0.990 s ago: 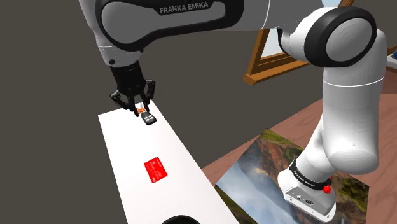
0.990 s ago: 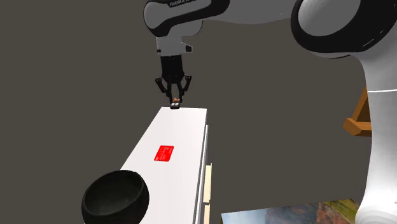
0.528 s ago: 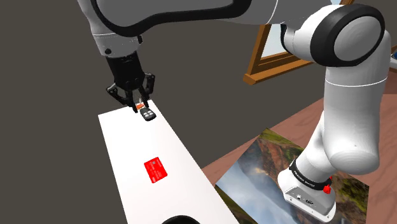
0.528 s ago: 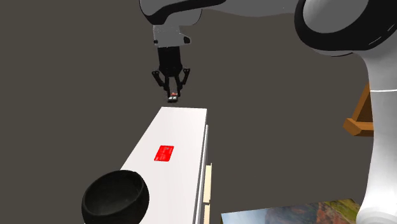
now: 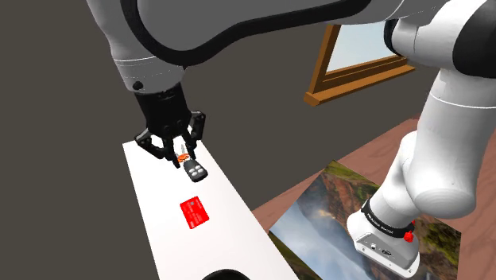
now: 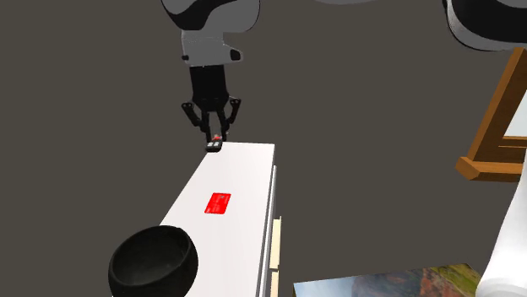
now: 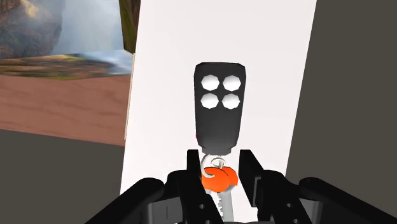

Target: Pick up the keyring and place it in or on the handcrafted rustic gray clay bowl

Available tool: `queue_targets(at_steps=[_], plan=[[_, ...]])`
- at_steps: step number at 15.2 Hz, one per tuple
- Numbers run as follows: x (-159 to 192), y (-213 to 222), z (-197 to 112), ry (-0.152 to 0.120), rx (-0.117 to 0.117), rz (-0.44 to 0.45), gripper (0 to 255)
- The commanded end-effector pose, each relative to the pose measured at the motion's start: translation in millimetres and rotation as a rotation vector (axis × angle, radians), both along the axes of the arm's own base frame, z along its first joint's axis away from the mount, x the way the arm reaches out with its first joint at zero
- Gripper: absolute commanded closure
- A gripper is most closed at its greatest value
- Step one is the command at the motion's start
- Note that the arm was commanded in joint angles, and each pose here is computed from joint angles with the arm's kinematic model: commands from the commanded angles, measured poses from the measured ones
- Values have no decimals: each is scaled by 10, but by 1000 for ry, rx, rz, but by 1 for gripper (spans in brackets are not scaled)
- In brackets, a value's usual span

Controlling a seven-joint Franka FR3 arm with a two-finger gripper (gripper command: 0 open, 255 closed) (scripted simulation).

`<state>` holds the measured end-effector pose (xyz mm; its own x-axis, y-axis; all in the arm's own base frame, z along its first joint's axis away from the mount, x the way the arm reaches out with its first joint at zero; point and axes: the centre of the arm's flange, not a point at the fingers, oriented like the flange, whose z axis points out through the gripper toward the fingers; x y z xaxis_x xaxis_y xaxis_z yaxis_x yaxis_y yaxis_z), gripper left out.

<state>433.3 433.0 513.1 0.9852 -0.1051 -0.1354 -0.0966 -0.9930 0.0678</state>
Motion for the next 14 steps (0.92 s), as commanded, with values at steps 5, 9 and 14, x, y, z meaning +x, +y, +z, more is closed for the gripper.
queue_targets(at_steps=[5, 9, 14], plan=[[-759, 335, 36, 0, -1, -1, 255], [-1249, 530, 55, 0, -1, -1, 255], [-1862, 775, 78, 0, -1, -1, 255]])
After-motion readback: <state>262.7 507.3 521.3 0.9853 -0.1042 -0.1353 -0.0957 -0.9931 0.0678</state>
